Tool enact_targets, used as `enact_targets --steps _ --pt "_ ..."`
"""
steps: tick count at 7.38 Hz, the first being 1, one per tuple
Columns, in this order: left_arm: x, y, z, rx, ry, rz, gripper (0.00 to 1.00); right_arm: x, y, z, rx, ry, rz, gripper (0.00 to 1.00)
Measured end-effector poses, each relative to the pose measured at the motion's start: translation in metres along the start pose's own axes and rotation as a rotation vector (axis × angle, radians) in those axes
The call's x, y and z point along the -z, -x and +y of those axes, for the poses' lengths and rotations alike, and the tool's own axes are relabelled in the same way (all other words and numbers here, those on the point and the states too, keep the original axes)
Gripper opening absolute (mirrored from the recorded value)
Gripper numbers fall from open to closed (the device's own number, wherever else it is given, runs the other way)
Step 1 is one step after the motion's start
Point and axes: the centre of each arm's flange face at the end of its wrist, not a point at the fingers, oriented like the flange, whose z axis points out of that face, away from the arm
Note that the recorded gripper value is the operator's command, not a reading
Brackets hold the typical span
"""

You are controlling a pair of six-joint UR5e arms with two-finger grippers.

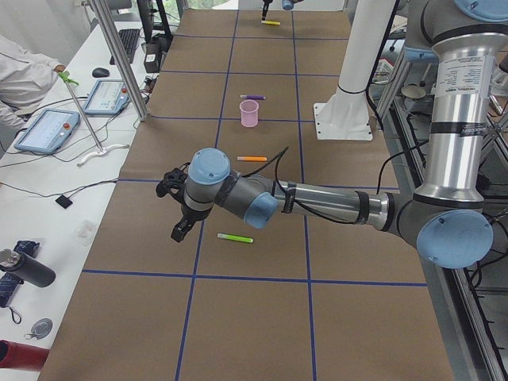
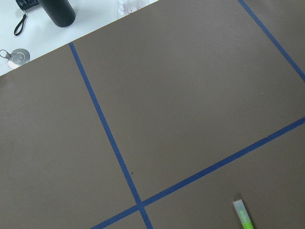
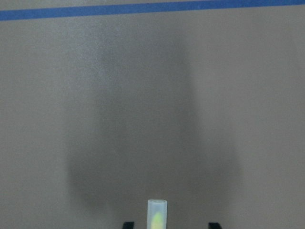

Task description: Collect pens into pen holder

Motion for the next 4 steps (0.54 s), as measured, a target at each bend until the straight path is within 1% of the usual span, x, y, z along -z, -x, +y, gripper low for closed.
enact_targets --steps 1,3,4 --pt "0.0000 0.0000 0.0001 0.000 0.000 0.000 1.00 -0.0021 0.0033 -0.0003 0.008 0.005 -0.001 0.57" --pt "-0.0009 0.0008 0.0014 0.002 0.002 0.000 1.00 -0.0055 0.0083 -0.0003 0.022 0.014 -0.003 0.48" --pt "-0.0017 0.0012 0.0020 0.003 0.004 0.000 1.00 -0.0067 0.0091 0.0001 0.024 0.017 -0.002 0.47"
